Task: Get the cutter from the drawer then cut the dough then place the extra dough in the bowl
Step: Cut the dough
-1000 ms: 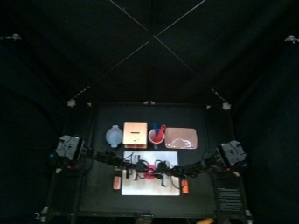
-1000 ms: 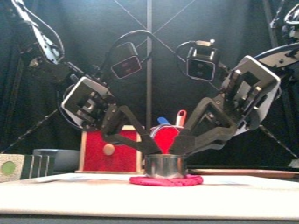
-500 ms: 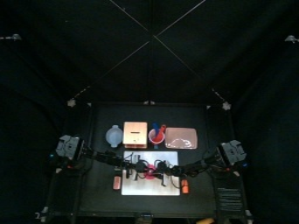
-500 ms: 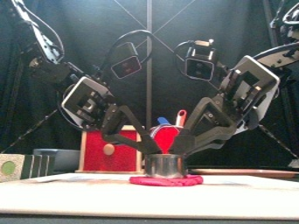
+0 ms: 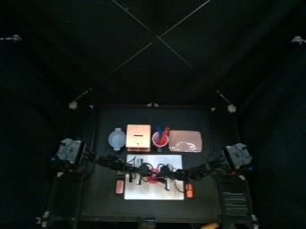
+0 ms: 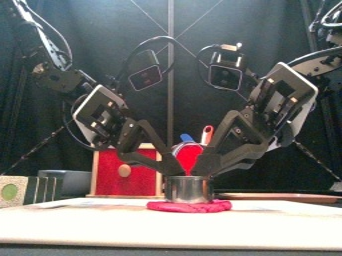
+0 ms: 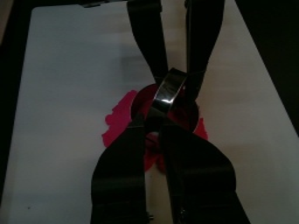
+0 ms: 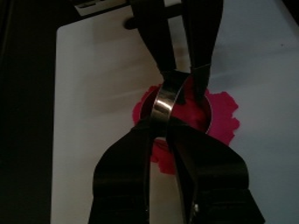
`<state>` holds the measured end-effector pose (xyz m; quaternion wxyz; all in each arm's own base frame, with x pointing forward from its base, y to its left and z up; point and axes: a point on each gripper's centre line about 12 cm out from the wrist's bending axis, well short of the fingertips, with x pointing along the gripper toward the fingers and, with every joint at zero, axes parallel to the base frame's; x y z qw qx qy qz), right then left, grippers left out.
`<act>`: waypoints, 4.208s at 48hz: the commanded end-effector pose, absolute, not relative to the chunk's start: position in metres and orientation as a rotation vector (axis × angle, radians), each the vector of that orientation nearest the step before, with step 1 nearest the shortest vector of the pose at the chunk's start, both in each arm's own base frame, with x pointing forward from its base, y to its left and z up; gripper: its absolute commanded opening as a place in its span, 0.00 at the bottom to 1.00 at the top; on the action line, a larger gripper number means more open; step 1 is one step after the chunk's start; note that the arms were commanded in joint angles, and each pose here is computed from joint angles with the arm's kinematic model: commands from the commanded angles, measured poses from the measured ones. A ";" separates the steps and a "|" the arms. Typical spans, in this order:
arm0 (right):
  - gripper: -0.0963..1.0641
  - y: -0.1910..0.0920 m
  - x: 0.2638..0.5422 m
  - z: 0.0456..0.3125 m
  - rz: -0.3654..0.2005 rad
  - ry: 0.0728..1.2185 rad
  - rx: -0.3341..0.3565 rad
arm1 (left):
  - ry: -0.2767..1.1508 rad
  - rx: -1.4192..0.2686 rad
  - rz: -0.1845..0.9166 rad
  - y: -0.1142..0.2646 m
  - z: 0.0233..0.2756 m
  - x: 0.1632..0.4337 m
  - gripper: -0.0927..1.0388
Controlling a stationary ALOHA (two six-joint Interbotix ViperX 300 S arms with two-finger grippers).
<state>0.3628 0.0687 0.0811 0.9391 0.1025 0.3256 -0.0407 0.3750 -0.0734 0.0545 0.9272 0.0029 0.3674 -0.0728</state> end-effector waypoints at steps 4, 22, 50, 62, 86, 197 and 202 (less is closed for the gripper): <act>0.52 0.057 0.362 0.079 -0.115 0.692 0.237 | 0.894 0.056 -0.205 -0.091 0.030 0.352 0.40; 0.61 0.058 0.366 0.098 -0.085 0.632 0.218 | 0.830 0.064 -0.222 -0.092 0.054 0.356 0.46; 0.76 0.062 0.379 0.110 -0.062 0.591 0.209 | 0.793 0.050 -0.206 -0.088 0.065 0.366 0.60; 0.76 0.066 0.384 0.116 -0.045 0.571 0.202 | 0.724 0.037 -0.186 -0.079 0.085 0.377 0.61; 0.76 0.067 0.385 0.120 -0.034 0.559 0.194 | 0.711 0.023 -0.178 -0.079 0.090 0.379 0.76; 0.76 0.066 0.398 0.151 0.029 0.607 0.195 | 0.646 -0.040 -0.109 -0.062 0.069 0.368 0.52; 0.76 0.067 0.400 0.148 0.034 0.617 0.188 | 0.648 -0.040 -0.109 -0.062 0.069 0.368 0.51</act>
